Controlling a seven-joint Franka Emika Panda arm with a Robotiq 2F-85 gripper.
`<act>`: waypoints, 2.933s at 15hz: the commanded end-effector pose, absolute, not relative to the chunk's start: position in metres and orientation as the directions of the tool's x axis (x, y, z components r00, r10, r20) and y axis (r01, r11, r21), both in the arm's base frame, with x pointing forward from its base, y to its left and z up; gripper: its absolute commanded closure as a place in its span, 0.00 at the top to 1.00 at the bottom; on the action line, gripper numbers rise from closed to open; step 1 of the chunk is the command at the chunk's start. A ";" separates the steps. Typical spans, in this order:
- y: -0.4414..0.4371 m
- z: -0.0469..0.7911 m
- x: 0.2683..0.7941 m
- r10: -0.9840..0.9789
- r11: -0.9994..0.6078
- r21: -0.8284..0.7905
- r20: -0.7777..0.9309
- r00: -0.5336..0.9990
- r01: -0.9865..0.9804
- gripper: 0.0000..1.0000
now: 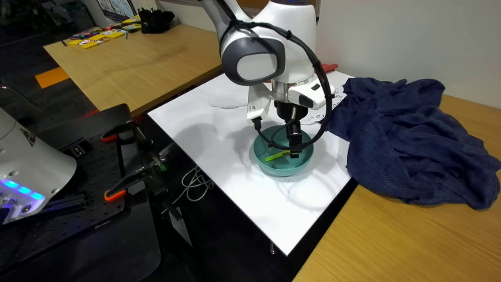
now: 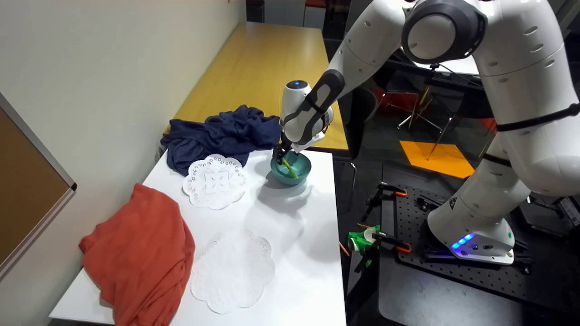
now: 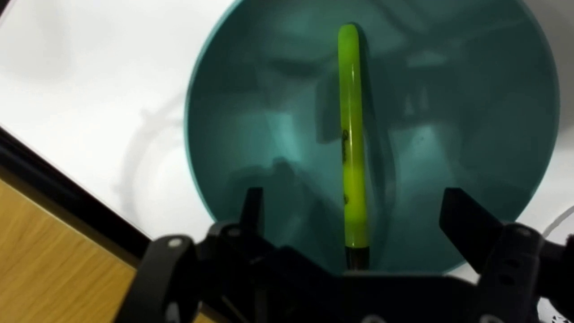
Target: Put the pen on the table
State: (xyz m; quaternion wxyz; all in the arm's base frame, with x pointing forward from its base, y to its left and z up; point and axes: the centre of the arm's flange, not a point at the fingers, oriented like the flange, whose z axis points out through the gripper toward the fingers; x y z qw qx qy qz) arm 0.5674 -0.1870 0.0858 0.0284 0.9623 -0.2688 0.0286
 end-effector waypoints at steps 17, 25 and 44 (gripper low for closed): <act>-0.176 0.125 0.567 -0.505 -0.853 0.054 0.162 0.848 -0.519 0.04; -0.120 0.220 0.559 -0.327 -0.937 0.053 0.206 0.922 -0.344 0.04; -0.017 0.110 0.635 0.015 -0.999 0.045 0.045 0.999 0.013 0.04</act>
